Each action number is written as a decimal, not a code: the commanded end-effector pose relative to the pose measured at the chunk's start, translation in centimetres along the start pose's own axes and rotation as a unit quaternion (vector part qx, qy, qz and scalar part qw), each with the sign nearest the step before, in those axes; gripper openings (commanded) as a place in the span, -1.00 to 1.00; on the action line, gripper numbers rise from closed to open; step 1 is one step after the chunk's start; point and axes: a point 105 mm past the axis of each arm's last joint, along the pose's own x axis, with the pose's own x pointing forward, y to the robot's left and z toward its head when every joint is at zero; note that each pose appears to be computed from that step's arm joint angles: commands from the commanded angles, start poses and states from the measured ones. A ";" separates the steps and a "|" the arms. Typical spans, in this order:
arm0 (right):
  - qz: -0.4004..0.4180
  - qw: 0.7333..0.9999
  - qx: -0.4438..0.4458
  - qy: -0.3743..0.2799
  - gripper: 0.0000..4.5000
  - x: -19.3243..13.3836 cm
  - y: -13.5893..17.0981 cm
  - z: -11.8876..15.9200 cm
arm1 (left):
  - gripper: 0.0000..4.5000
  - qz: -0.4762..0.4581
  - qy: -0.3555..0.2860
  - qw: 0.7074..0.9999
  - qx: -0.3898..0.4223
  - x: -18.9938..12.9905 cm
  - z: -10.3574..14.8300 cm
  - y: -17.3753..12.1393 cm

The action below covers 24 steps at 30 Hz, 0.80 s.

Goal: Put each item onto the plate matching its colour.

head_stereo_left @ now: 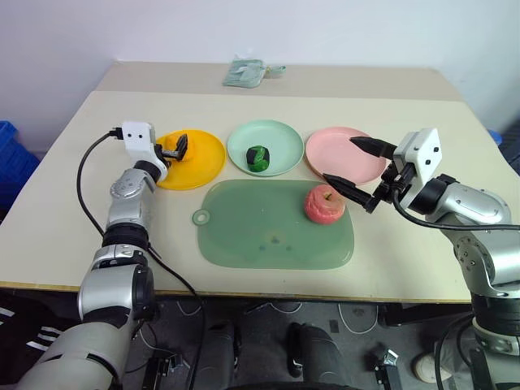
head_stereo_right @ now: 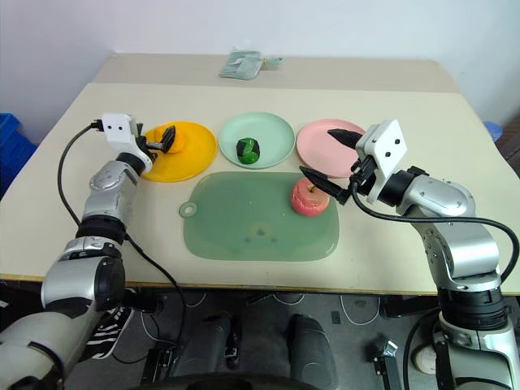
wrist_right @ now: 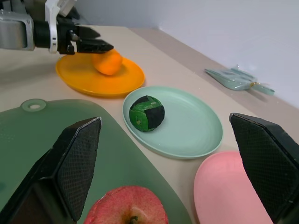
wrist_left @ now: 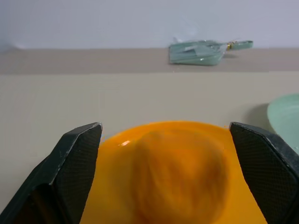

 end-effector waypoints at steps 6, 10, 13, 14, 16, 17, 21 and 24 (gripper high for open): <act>0.012 0.999 -0.005 0.032 1.00 -0.1 0.7 -1.0 | 0.99 -0.441 -0.060 0.895 -0.040 -5.5 8.2 -7.4; 0.032 0.997 0.015 0.064 1.00 0.1 1.5 -2.2 | 0.99 -0.543 0.012 0.839 -0.037 -9.9 6.9 -8.8; 0.035 0.994 0.039 0.096 1.00 0.5 1.9 -3.5 | 0.99 -0.563 0.041 0.825 0.008 -11.6 5.4 -8.5; 0.032 0.992 0.058 0.109 1.00 0.7 1.9 -4.1 | 0.99 -0.564 0.048 0.824 0.015 -11.9 5.0 -8.5; 0.027 0.989 0.077 0.121 1.00 0.9 1.8 -4.7 | 0.99 -0.565 0.053 0.823 0.022 -12.1 4.8 -8.5; 0.034 0.989 0.074 0.125 1.00 1.0 2.1 -4.9 | 0.99 -0.565 0.051 0.823 0.024 -12.0 4.8 -8.6; 0.033 0.987 0.066 0.144 1.00 1.5 2.3 -5.9 | 0.99 -0.559 0.039 0.828 0.029 -11.7 4.9 -8.9; 0.019 0.986 0.067 0.154 1.00 1.7 1.8 -6.5 | 0.99 -0.555 0.038 0.831 0.022 -11.7 4.7 -9.0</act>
